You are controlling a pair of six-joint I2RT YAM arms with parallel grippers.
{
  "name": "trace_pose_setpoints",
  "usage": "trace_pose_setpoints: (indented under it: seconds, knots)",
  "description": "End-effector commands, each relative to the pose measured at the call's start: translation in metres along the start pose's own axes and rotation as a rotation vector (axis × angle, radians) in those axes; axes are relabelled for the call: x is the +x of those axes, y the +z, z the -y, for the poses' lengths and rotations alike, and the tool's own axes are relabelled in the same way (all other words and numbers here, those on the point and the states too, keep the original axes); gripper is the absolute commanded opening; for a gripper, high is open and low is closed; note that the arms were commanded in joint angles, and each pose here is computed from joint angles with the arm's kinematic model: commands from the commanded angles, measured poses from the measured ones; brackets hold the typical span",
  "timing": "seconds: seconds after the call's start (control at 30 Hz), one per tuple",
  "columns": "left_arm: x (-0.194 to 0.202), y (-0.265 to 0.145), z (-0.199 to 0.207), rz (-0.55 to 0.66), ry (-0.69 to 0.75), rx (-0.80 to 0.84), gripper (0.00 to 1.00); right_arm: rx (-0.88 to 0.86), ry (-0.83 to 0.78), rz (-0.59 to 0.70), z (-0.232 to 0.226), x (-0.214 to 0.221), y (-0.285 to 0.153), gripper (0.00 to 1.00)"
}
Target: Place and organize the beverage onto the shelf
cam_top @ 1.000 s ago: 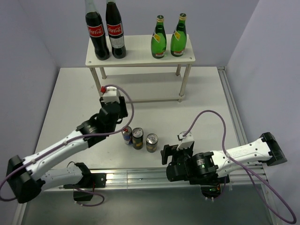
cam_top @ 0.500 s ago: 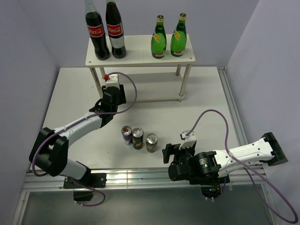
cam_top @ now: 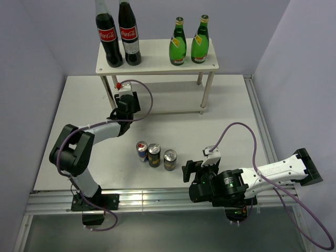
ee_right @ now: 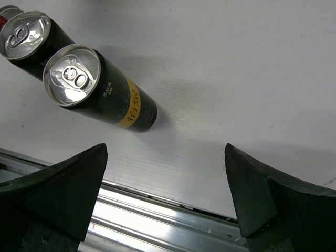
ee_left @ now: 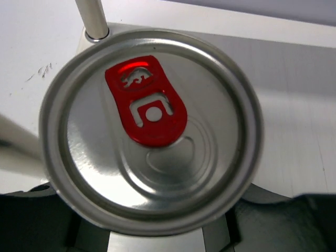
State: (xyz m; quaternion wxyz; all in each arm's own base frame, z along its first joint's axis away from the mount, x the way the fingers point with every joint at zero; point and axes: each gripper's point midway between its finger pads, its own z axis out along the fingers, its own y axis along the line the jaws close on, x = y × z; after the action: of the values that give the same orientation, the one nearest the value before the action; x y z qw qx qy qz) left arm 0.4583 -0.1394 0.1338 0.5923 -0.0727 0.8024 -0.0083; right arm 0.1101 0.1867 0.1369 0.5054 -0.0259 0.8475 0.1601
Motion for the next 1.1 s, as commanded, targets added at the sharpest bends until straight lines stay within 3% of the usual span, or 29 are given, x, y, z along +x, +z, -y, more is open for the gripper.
trace_pose_setpoints:
  seconds: [0.0, 0.37, 0.8, 0.93, 1.07]
  knots:
    - [-0.077, 0.012, 0.014, 0.235, -0.115, 0.010, 0.00, -0.001, 0.028, 0.047, 0.000, -0.009, 0.000, 0.99]
    - [-0.083, 0.052, 0.014, 0.211, -0.099, -0.038, 0.00, 0.002, 0.027, 0.046, 0.001, -0.007, 0.001, 0.99]
    - [-0.049, 0.063, -0.009, 0.129, -0.066, -0.150, 0.01, 0.008, 0.029, 0.051, 0.001, -0.006, 0.002, 0.99]
    - [-0.040, 0.066, -0.008, 0.104, -0.066, -0.137, 0.10, 0.006, 0.034, 0.050, 0.001, -0.007, 0.001, 0.99]
    - [-0.033, 0.067, -0.007, 0.094, -0.071, -0.131, 0.28, 0.008, 0.041, 0.050, 0.002, -0.007, 0.001, 0.99]
